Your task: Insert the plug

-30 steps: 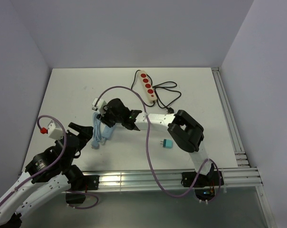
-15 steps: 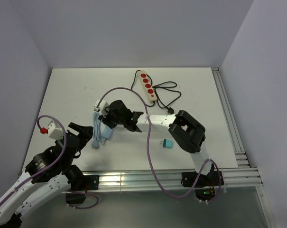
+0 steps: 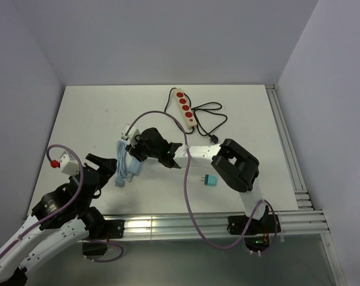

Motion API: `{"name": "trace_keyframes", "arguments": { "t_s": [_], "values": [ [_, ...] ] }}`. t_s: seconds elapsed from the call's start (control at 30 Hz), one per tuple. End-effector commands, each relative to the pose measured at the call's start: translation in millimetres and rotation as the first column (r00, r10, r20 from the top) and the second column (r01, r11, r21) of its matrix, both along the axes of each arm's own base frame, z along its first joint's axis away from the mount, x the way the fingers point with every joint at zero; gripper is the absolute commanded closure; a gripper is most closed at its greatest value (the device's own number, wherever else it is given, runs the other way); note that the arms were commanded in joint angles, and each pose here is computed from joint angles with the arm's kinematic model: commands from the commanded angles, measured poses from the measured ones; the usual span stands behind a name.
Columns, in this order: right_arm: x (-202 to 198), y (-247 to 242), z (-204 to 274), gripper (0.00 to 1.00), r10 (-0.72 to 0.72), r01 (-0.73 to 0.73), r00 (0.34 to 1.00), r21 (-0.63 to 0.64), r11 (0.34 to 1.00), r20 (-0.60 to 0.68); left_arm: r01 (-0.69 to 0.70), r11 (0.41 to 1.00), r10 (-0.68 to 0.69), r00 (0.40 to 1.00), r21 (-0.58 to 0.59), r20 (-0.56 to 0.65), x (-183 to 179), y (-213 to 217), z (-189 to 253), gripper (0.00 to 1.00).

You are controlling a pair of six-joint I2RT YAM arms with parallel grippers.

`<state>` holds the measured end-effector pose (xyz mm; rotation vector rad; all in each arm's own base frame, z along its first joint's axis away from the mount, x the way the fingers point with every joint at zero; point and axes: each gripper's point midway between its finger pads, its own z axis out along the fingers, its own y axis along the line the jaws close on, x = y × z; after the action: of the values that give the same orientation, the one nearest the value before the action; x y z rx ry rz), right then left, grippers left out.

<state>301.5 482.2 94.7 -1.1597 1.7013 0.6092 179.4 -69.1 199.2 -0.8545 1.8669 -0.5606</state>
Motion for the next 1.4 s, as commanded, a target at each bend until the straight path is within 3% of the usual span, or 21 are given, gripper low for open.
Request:
{"name": "trace_keyframes", "arguments": {
  "t_s": [0.0,0.13,0.37,0.77,1.03,1.37],
  "values": [
    [-8,-13,-43,1.0,-0.026,0.015,0.994,-0.102,0.995,-0.105,0.014,1.0,-0.014,0.999,-0.017,0.033,3,-4,11,0.17],
    [-7,-10,-53,1.0,-0.026,0.012,0.993,-0.116,0.993,-0.118,0.011,1.0,-0.011,1.0,-0.011,0.022,3,-4,10,0.17],
    [-30,-49,-84,1.0,-0.06,0.039,0.988,-0.142,0.989,-0.142,0.006,1.0,-0.006,1.0,-0.014,0.028,2,-2,8,0.17],
    [-22,-29,-92,1.0,-0.044,0.019,0.987,-0.156,0.988,-0.153,0.017,1.0,-0.017,1.0,-0.007,-0.009,5,-10,-3,0.17],
    [-41,-60,-123,1.0,-0.075,0.036,0.978,-0.196,0.98,-0.195,0.027,0.999,-0.028,0.999,-0.03,-0.025,8,-19,-16,0.18],
    [-43,-59,-139,1.0,-0.1,0.057,0.968,-0.189,0.98,-0.231,0.004,1.0,-0.004,1.0,-0.029,-0.002,5,-10,-4,0.18]
  ]
}}
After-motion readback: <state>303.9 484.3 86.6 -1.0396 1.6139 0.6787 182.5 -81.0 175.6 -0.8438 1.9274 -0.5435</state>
